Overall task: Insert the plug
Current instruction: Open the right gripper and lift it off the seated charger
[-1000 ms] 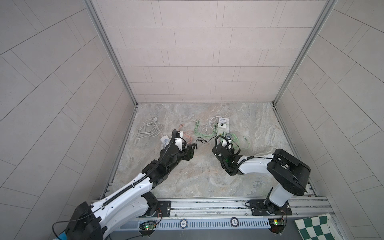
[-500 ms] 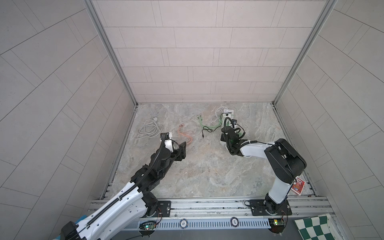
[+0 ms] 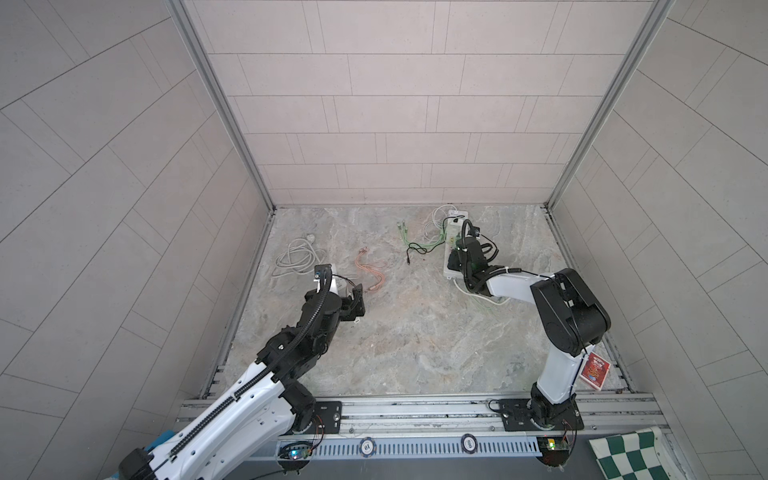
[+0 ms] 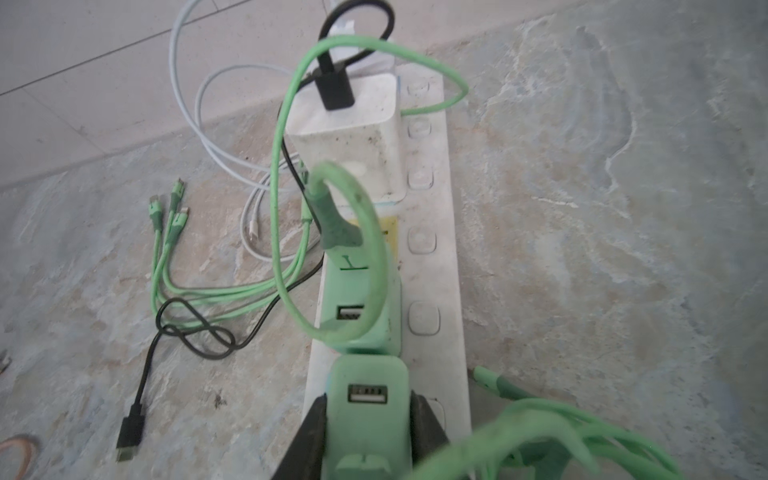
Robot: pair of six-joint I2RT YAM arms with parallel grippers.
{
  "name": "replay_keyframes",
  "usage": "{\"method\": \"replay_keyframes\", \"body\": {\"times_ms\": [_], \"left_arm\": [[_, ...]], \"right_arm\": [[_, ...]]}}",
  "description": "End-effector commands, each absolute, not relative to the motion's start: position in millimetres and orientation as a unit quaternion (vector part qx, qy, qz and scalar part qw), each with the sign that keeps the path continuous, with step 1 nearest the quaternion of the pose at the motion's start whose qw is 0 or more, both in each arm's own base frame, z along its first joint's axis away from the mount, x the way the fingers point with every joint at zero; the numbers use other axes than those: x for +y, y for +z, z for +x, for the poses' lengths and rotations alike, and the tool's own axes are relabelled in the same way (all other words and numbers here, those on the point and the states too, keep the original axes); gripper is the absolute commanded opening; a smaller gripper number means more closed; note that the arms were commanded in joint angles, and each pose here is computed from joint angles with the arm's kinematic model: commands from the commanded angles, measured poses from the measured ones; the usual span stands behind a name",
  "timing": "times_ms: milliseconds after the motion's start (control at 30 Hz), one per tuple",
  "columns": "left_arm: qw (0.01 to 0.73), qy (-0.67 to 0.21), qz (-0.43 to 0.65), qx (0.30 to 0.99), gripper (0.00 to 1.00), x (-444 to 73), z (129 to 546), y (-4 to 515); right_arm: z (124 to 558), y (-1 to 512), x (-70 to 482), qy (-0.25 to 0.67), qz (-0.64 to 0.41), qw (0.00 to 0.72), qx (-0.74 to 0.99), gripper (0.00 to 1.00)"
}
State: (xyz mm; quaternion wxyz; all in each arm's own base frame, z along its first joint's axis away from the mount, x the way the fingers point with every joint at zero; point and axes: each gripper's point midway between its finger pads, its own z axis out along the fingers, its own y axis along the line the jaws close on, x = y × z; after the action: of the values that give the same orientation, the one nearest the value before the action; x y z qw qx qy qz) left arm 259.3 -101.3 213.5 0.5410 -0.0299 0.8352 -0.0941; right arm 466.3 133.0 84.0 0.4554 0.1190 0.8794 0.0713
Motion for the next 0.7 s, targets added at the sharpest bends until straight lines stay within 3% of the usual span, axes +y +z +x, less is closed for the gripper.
{"method": "replay_keyframes", "body": {"times_ms": [0,133,333,367,400,667], "left_arm": [[0.558,-0.067,-0.037,0.826,0.98,-89,262,224],[0.56,-0.062,-0.037,0.826,1.0,-90,267,223],[0.561,-0.027,-0.042,0.826,1.0,-82,274,229],[0.566,-0.015,-0.048,0.823,1.0,-78,276,232],[0.572,0.001,-0.051,0.819,1.0,-73,279,235],[0.623,0.138,-0.097,0.764,1.0,-25,297,249]], "right_arm": [[453,107,145,0.097,0.081,0.453,0.883,0.45],[444,133,148,0.11,0.061,0.466,0.876,0.61],[412,165,138,0.108,0.064,0.473,0.872,0.68],[405,169,137,0.108,0.062,0.475,0.871,0.77],[397,176,134,0.108,0.056,0.479,0.869,0.98],[341,221,71,0.023,0.064,0.581,0.811,0.99]]}}
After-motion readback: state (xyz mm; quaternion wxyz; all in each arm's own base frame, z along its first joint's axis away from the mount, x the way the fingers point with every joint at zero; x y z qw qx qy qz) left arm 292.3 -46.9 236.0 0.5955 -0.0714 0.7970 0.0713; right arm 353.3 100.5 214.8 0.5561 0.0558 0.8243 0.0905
